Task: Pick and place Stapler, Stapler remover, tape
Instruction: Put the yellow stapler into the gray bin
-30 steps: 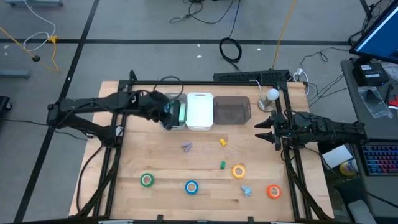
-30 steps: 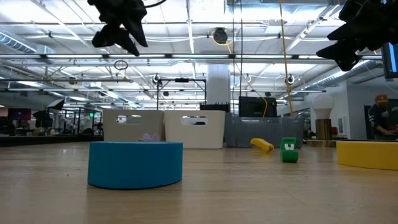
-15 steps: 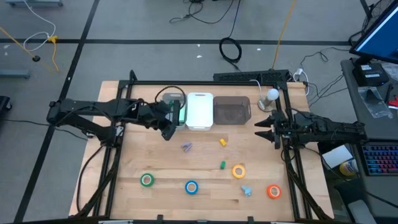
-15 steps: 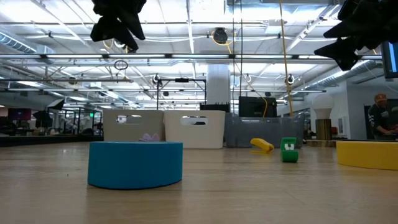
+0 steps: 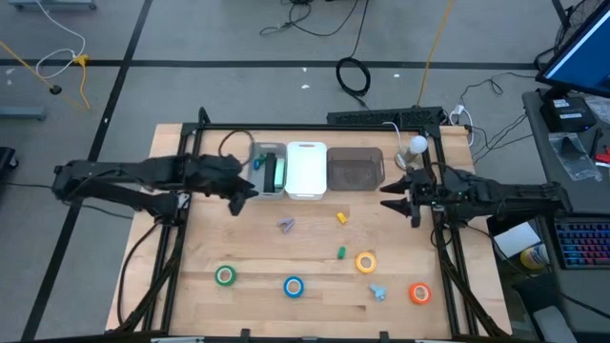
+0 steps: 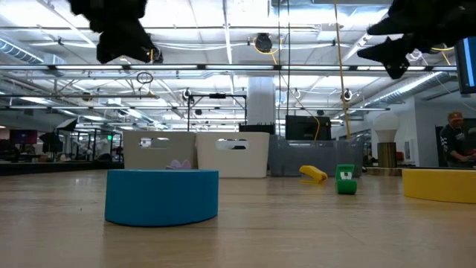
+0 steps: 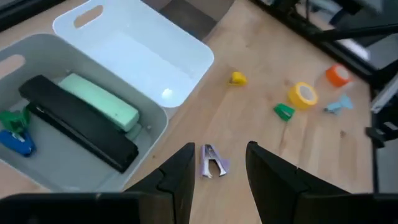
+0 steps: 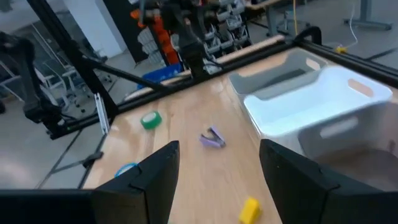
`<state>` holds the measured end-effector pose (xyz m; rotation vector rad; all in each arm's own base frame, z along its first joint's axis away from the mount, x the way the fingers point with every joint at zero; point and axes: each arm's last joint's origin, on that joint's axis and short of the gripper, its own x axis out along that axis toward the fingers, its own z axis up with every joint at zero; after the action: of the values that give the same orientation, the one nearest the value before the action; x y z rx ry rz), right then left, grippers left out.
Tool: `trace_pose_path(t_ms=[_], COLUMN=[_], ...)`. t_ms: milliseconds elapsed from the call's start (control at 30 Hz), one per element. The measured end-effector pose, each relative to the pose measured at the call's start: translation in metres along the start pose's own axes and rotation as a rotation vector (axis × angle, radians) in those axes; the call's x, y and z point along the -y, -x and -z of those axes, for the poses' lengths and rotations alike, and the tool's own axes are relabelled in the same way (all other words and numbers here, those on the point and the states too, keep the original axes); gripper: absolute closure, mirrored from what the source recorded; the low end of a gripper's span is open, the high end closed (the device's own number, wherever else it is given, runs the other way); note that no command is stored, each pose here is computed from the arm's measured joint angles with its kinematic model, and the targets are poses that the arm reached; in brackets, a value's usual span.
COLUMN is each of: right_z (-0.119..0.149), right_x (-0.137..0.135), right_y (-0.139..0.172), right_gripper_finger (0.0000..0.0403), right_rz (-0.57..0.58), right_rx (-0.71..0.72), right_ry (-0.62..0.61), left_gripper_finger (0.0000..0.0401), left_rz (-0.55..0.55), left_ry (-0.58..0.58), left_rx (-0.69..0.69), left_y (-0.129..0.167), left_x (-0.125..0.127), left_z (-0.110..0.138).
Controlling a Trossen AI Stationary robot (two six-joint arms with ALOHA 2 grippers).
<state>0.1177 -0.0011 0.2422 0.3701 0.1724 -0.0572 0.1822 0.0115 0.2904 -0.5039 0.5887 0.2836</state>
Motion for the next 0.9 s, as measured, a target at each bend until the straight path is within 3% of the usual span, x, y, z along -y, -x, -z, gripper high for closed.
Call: trace_pose_path(t_ms=[167,467,667,900], right_z=[-0.005,-0.009,-0.026,-0.047], right_x=[-0.005,-0.007,-0.012,-0.022], right_y=[-0.019,-0.049,-0.065,-0.086], right_gripper_finger=[0.0188,0.0188,0.0188,0.0188], right_rz=[-0.083,-0.108,-0.052,-0.021], right_rx=[0.019,0.080,0.083,-0.013], right_ry=[0.016,0.016,0.032,0.076], left_gripper_finger=[0.0260,0.0260,0.0260,0.0260], left_rz=[0.066,0.169,0.197,0.213], left_ry=[0.020,-0.054,-0.079,-0.086], left_rx=[0.069,0.189,0.242,0.274], left_y=[0.010,0.021,0.027,0.029], left_x=[-0.019,-0.036,-0.046,-0.056], left_z=[0.032,0.069,0.084,0.100])
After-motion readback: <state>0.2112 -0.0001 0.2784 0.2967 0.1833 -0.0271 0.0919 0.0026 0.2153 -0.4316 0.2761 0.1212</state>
